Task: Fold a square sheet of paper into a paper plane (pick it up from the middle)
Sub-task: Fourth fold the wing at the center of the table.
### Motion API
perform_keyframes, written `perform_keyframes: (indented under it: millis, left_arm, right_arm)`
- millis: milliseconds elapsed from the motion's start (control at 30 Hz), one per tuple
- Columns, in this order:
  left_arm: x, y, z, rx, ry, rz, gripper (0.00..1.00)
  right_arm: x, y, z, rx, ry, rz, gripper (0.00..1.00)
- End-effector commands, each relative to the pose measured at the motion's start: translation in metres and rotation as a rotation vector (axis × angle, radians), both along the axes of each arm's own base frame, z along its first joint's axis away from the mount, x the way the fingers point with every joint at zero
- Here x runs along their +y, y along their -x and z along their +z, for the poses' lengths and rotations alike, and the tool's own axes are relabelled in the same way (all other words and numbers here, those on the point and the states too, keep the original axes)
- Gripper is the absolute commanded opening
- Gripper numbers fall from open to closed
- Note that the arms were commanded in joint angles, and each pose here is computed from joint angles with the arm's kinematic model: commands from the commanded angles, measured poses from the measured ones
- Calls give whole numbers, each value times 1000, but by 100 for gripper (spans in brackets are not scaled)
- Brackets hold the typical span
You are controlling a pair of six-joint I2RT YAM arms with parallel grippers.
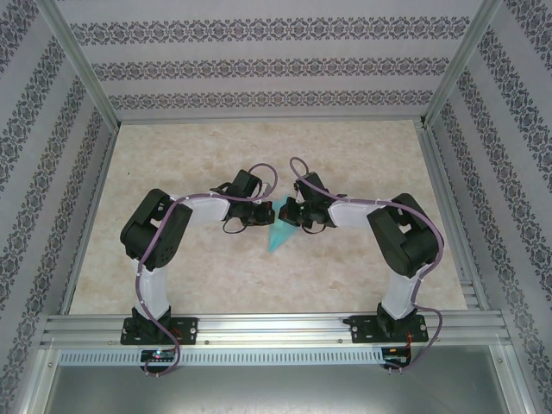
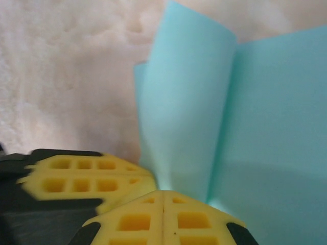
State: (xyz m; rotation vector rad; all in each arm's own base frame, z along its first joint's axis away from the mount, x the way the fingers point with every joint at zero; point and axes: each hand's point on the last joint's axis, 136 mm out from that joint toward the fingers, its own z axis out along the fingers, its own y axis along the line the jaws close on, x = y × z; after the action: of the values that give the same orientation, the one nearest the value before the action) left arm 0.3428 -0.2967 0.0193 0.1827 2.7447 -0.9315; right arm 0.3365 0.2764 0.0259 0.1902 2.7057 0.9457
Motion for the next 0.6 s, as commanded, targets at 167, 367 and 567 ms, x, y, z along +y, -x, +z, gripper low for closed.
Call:
perform_keyframes:
  millis: [167, 367, 567]
  left_arm:
    - [27, 19, -44, 80, -168, 0, 0]
    - [26, 20, -45, 83, -166, -7, 0]
    - [27, 20, -46, 85, -170, -6, 0]
  right_arm:
    - [-37, -8, -20, -6, 96, -84, 5]
    - [-8, -11, 21, -104, 4, -11, 5]
    - [-5, -17, 7, -68, 2, -27, 5]
